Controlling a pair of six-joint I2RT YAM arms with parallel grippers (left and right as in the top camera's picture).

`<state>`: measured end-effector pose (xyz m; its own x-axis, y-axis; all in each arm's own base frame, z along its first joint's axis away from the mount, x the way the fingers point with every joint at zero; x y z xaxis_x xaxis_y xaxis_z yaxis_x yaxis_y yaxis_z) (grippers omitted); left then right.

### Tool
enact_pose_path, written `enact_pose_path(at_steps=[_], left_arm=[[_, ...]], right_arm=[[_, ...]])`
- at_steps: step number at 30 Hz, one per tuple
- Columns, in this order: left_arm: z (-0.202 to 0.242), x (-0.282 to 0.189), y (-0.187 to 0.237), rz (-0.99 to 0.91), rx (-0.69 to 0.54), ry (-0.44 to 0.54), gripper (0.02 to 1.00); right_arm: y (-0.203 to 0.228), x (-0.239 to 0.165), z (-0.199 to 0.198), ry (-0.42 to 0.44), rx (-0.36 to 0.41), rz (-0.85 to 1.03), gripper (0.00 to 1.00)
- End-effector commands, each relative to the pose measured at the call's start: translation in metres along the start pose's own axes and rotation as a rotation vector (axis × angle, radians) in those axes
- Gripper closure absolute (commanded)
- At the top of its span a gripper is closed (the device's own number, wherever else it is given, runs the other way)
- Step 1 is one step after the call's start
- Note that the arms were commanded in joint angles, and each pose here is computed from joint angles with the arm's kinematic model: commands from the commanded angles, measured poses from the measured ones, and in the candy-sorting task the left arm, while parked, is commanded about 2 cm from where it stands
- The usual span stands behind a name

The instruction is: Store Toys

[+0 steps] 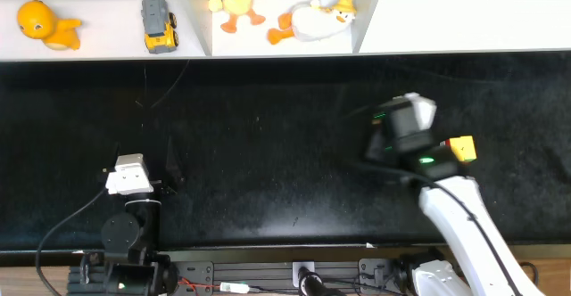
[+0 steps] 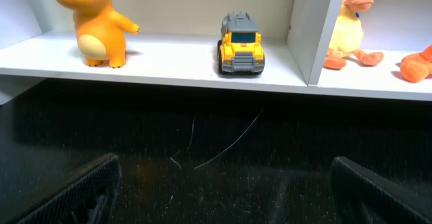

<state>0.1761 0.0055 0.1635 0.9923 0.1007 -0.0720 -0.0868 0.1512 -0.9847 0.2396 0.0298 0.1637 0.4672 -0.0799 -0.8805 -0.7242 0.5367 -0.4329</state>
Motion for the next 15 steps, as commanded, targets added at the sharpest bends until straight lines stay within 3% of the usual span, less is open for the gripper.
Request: enact_pose_path(at_steps=[1, 10, 15], left_arm=[[0.001, 0.0, 0.0, -0.005, 0.021, -0.002, 0.02], [0.001, 0.0, 0.0, -0.005, 0.021, -0.003, 0.02], [0.001, 0.0, 0.0, -0.005, 0.021, -0.002, 0.02]], right_arm=[[-0.03, -0.012, -0.011, -0.063, -0.095, -0.034, 0.886], [-0.087, -0.02, 0.017, -0.059, -0.363, -0.104, 0.882], [-0.117, -0.006, 0.038, -0.049, -0.427, -0.116, 0.893]])
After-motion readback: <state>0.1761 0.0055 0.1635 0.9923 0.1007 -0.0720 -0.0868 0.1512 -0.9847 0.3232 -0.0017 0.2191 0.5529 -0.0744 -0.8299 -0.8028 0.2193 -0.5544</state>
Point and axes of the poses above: each gripper's point midway between its finger pads, its own x axis out along the fingers, its own z axis along the line the jaws close on, y = z × x, the point moved 7 cm from there along -x, back along the fingers, and after that the axes turned 11 degrees about x, right-handed, at the moved point
